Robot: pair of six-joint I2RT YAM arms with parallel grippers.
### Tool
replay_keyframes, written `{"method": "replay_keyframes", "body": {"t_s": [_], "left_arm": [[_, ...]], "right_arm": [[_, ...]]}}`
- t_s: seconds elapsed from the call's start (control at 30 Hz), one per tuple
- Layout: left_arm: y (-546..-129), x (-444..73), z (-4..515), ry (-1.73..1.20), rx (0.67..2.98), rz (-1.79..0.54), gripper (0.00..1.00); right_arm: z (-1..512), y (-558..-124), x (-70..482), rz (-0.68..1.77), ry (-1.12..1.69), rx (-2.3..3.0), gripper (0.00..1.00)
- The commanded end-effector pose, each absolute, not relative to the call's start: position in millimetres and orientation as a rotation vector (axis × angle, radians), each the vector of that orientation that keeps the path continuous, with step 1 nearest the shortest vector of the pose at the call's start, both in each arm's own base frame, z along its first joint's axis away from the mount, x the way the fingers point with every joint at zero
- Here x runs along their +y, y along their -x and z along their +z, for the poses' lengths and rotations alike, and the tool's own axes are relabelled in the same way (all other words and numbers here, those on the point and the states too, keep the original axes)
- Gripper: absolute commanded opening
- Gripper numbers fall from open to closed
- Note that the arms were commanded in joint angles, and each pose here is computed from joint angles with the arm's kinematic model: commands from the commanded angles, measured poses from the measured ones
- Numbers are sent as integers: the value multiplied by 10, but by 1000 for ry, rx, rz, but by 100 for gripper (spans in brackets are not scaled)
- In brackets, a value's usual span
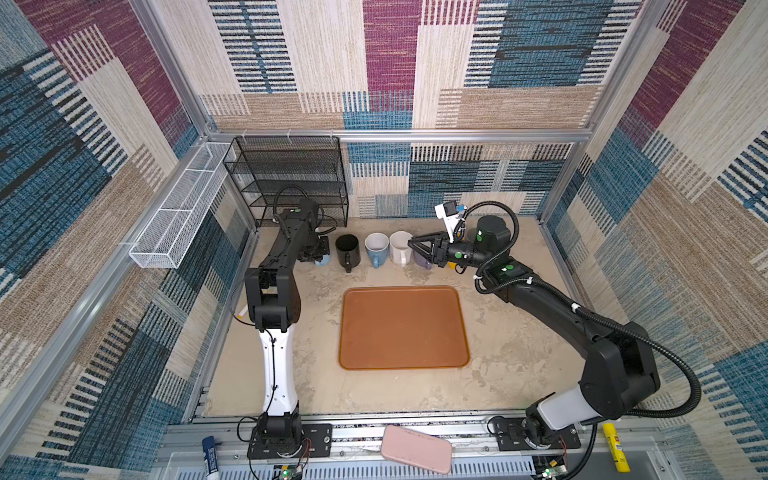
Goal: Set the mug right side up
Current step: 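Turn the light-blue mug upright with the left gripper and lower it beside the black mug, then open the left gripper off the light-blue mug and raise it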
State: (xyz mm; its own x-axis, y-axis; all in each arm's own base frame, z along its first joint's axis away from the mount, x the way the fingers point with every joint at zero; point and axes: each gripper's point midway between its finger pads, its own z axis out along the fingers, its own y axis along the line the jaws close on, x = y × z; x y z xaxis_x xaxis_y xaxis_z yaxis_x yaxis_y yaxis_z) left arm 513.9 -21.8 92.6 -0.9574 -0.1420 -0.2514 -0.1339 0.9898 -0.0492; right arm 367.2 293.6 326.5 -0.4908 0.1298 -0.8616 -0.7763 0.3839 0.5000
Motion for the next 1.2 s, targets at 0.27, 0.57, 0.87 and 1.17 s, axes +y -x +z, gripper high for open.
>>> {"method": "replay_keyframes", "body": {"t_s": [0.27, 0.57, 0.87, 1.17], "left_arm": [[-5074, -196, 961, 158, 2906, -26, 9], [-5082, -201, 976, 153, 2904, -30, 14], [-5071, -186, 980, 150, 2909, -17, 15], [-5056, -188, 996, 150, 2912, -18, 20]], "right_arm": [[3313, -3655, 2935, 1245, 579, 1712, 34], [3306, -3651, 2933, 1244, 579, 1713, 34], [3307, -3660, 2928, 1238, 578, 1712, 34], [3304, -3660, 2926, 1235, 576, 1715, 34]]}}
